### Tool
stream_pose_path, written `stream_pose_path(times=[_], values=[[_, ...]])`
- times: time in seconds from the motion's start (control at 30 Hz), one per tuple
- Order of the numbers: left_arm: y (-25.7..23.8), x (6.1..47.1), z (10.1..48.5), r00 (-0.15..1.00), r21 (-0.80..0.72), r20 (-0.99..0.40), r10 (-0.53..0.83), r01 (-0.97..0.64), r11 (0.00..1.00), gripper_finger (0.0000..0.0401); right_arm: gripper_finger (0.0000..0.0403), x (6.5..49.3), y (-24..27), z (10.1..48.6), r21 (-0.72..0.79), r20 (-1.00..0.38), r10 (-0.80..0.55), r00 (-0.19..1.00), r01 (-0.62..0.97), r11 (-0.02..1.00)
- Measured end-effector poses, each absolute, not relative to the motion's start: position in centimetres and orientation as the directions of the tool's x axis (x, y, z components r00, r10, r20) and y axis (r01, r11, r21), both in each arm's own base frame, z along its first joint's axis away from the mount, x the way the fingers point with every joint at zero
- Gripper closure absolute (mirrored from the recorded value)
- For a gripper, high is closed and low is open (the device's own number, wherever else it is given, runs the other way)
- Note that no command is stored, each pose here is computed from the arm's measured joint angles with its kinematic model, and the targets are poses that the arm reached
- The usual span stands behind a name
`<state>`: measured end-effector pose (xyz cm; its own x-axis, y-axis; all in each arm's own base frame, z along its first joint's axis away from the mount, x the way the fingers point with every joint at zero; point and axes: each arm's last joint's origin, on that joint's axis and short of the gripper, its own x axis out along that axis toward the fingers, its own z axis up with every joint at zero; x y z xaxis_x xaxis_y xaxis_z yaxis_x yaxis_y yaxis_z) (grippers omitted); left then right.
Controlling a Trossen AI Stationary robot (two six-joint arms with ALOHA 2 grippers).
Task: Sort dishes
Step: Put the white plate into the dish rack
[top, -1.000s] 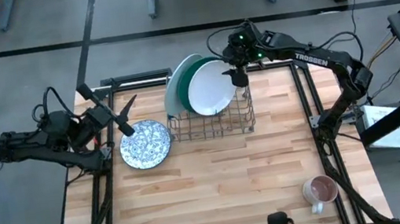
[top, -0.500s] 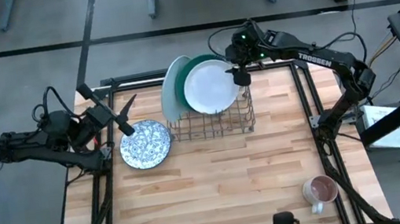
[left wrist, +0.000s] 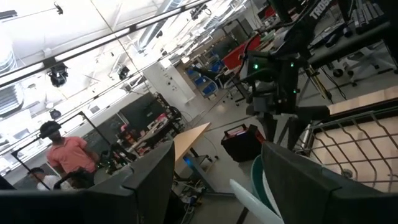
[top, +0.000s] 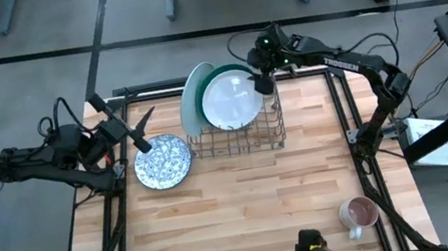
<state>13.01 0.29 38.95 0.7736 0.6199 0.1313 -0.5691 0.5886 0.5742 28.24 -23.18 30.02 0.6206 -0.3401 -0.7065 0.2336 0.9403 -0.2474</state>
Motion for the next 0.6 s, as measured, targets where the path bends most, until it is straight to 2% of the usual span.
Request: stream_pose_path(times=[0.13,0.4,0.6], values=[[0.3,13.1,38.9,0.773,0.576,0.124,0.622,-0.566,0.590,0.0172,0.0165,28.7,-23.4,29.4,-0.254,-0.709,-0.323,0.627,0.200,0.946],[0.4,13.2,38.7,0.771,0.581,0.119,0.625,-0.565,0.586,0.0172,0.0179,29.6,-23.6,30.4,-0.352,-0.610,-0.353,0.710,0.158,0.923],[0.6,13.3,38.3,0.762,0.591,0.108,0.639,-0.566,0.575,0.0172,0.0180,31.5,-23.0,29.5,-0.389,-0.571,-0.260,0.779,0.023,0.921]])
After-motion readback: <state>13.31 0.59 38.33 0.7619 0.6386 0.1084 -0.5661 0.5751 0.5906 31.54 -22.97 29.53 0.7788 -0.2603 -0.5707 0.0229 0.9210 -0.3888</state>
